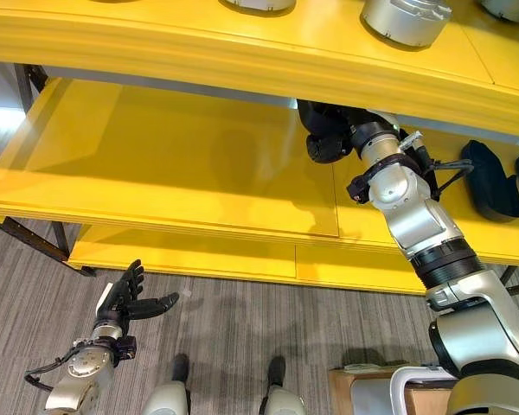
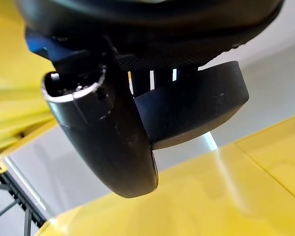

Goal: Move parts from the plastic box to the shelf.

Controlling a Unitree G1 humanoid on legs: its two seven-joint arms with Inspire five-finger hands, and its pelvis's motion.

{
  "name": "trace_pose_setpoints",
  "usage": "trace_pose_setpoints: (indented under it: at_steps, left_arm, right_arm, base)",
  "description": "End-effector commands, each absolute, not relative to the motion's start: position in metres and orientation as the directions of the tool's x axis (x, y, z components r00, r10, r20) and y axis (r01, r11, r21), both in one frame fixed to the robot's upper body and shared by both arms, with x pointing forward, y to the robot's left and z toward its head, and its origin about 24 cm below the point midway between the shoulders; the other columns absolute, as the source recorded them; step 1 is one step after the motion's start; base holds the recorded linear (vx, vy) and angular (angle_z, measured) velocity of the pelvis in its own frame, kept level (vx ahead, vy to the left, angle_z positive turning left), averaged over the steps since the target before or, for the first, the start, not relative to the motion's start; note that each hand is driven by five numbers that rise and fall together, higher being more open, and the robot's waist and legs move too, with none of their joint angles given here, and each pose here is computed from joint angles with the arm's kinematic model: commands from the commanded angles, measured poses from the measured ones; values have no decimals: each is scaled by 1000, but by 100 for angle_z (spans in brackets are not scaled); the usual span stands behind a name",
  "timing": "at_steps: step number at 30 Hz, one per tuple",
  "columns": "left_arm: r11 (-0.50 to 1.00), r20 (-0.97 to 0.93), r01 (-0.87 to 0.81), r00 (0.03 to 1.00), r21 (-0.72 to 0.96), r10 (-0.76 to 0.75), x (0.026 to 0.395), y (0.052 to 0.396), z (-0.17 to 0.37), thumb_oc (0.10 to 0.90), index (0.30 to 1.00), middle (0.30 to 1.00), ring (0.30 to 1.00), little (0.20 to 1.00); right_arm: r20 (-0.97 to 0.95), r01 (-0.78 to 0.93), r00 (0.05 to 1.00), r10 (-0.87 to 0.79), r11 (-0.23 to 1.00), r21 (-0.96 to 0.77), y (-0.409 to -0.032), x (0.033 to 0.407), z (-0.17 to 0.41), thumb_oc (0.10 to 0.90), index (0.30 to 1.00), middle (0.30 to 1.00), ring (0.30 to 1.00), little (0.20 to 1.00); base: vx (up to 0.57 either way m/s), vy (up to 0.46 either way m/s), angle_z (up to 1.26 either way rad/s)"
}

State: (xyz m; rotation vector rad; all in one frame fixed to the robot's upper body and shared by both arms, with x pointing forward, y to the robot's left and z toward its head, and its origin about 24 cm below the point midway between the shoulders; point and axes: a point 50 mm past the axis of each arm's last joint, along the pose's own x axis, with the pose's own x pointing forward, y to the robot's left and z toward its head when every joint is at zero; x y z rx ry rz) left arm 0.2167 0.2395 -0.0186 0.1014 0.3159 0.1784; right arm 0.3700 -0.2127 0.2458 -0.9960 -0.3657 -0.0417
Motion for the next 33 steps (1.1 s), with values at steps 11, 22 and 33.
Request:
trace_pose_setpoints:
  at_steps: [11, 22, 33]
  left_arm:
    - [982, -65, -143, 986, 125, 152, 230, 246, 25, 900, 1000, 1000, 1000, 1000]
    - [985, -22, -152, 988, 85, 155, 237, 243, 33, 900, 1000, 1000, 1000, 1000]
    - [987, -11, -148, 989, 64, 149, 240, 238, 34, 900, 1000, 1000, 1000, 1000]
  right_arm:
    - [460, 366, 871, 172, 399, -841, -204, 382, 308, 400, 300, 300, 300, 300]
    - [389, 318, 906, 166, 340, -885, -205, 390, 297, 400, 300, 300, 300, 300]
    - [392, 327, 909, 140, 341, -881, -206, 395, 299, 400, 300, 300, 300, 300]
  base:
    - [-48, -2, 6]
    - [-37, -7, 5]
    - [0, 0, 0]
